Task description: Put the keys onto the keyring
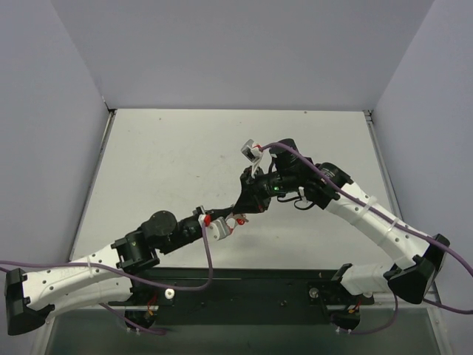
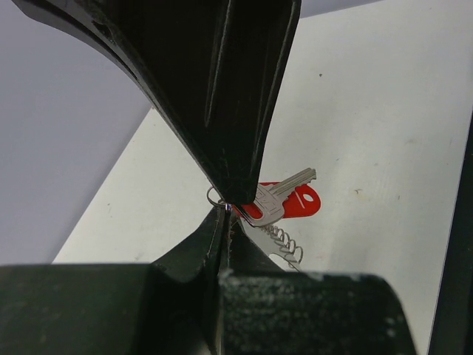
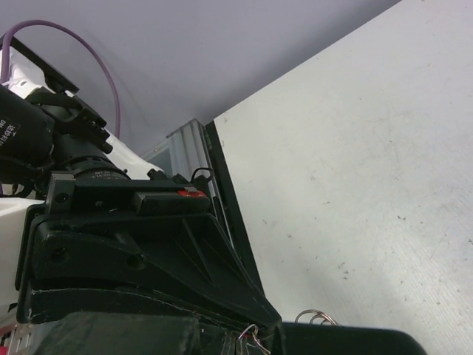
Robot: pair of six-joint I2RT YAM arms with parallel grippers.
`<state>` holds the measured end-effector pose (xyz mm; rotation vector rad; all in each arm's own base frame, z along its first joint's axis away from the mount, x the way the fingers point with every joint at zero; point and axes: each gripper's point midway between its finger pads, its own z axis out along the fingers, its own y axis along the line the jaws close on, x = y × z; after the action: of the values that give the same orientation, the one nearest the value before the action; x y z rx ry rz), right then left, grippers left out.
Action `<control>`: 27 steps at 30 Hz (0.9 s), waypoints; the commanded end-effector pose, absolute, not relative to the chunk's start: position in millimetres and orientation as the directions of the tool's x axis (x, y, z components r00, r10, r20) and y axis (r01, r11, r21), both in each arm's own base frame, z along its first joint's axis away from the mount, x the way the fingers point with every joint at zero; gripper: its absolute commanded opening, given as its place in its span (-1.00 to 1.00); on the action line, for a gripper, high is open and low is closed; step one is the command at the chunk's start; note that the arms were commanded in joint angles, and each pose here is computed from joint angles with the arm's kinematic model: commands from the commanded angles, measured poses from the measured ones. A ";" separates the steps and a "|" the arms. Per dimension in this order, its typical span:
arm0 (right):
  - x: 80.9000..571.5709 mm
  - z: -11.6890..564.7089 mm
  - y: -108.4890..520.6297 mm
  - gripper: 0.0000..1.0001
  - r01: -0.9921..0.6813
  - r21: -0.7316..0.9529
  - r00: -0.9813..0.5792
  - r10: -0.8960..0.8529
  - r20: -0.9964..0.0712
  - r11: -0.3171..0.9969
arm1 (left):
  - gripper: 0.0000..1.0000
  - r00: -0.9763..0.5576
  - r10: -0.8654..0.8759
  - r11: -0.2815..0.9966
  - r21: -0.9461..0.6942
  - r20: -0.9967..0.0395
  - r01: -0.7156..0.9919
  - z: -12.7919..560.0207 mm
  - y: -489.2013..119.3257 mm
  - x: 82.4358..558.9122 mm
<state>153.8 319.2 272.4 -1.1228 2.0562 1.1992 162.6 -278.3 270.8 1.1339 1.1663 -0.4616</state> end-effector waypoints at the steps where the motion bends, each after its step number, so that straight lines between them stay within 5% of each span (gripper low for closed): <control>1: 143.8 283.3 328.7 -1.00 -0.843 0.481 -0.537 -0.399 -0.743 0.241 | -1.00 0.468 0.076 0.538 0.431 -0.880 0.725 336.9 -272.8 167.6; 7: 143.6 290.5 328.5 -0.98 -0.850 0.470 -0.527 -0.387 -0.757 0.238 | -1.00 0.498 -0.034 0.599 0.381 -0.866 0.704 356.8 -266.6 167.1; 11: 144.5 297.5 326.2 -0.64 -0.858 0.451 -0.513 -0.371 -0.774 0.247 | -1.00 0.508 -0.058 0.612 0.371 -0.860 0.699 363.3 -266.9 167.8; 27: 142.0 343.5 310.0 -0.12 -0.909 0.339 -0.400 -0.283 -0.872 0.243 | -1.00 0.556 -0.150 0.646 0.344 -0.818 0.681 381.8 -262.0 164.5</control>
<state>147.6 319.9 295.6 -1.1010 2.0029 1.1805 170.7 -271.7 345.6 0.8166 0.9479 -0.5061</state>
